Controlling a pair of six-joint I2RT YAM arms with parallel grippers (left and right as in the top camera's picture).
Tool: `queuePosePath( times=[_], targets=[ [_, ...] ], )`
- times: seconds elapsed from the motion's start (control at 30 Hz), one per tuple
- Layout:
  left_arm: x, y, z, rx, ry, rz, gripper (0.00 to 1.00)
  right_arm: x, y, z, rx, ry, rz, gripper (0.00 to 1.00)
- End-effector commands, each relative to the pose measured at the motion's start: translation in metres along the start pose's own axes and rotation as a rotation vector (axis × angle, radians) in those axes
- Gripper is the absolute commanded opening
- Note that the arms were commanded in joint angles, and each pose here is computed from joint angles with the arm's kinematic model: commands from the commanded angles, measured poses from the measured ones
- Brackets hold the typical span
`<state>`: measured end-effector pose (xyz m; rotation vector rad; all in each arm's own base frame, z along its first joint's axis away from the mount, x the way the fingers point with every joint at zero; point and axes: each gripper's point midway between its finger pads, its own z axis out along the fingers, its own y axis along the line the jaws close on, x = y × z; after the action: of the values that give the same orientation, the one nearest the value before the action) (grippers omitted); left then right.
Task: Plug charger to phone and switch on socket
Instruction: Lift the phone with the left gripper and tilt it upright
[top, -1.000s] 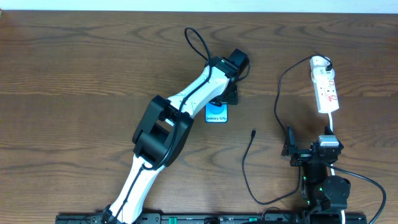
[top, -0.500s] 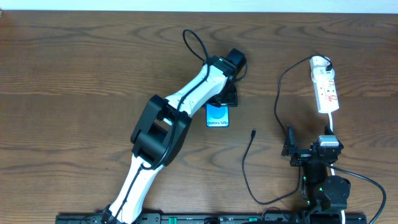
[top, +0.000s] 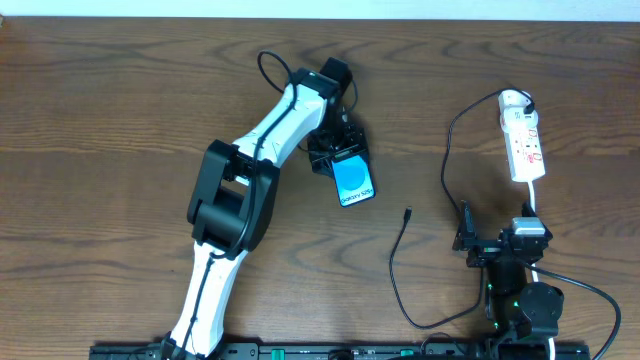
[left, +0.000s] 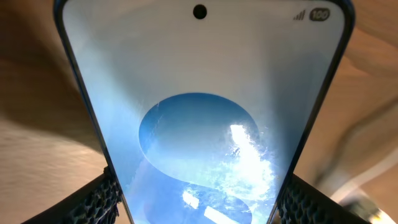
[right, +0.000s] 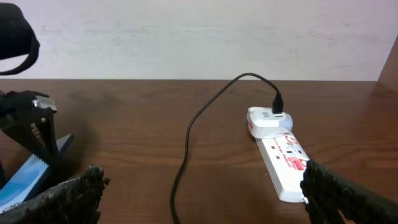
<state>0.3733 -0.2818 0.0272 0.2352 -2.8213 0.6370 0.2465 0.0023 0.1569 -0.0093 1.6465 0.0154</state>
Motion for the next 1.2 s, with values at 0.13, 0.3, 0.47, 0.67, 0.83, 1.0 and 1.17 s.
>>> queuePosePath(
  times=[0.13,0.3,0.47,0.67,0.83,1.0,1.17],
  targets=[
    [0.031,-0.05,-0.038,0.387,0.228,-0.022,0.72,0.001,0.0,0.0,0.0,0.001,-0.012,0.99],
    [0.043,-0.071,-0.063,0.574,0.344,-0.029,0.72,0.001,0.0,0.0,0.001,0.001,-0.012,0.99],
    [0.048,-0.082,-0.084,0.709,0.411,-0.011,0.72,0.001,0.0,0.0,0.0,0.001,-0.012,0.99],
    [0.052,-0.09,-0.102,0.812,0.47,-0.014,0.72,0.001,0.0,0.0,0.0,0.001,-0.012,0.99],
    [0.053,-0.093,-0.115,0.875,0.517,-0.04,0.71,0.001,0.0,0.0,0.001,0.001,-0.012,0.99],
    [0.043,-0.086,-0.122,0.874,0.522,-0.11,0.71,0.001,0.0,0.0,0.001,0.001,-0.012,0.99],
    [0.03,-0.075,-0.131,0.88,0.521,-0.19,0.69,0.001,0.0,0.0,0.001,0.001,-0.012,0.99]
  ],
)
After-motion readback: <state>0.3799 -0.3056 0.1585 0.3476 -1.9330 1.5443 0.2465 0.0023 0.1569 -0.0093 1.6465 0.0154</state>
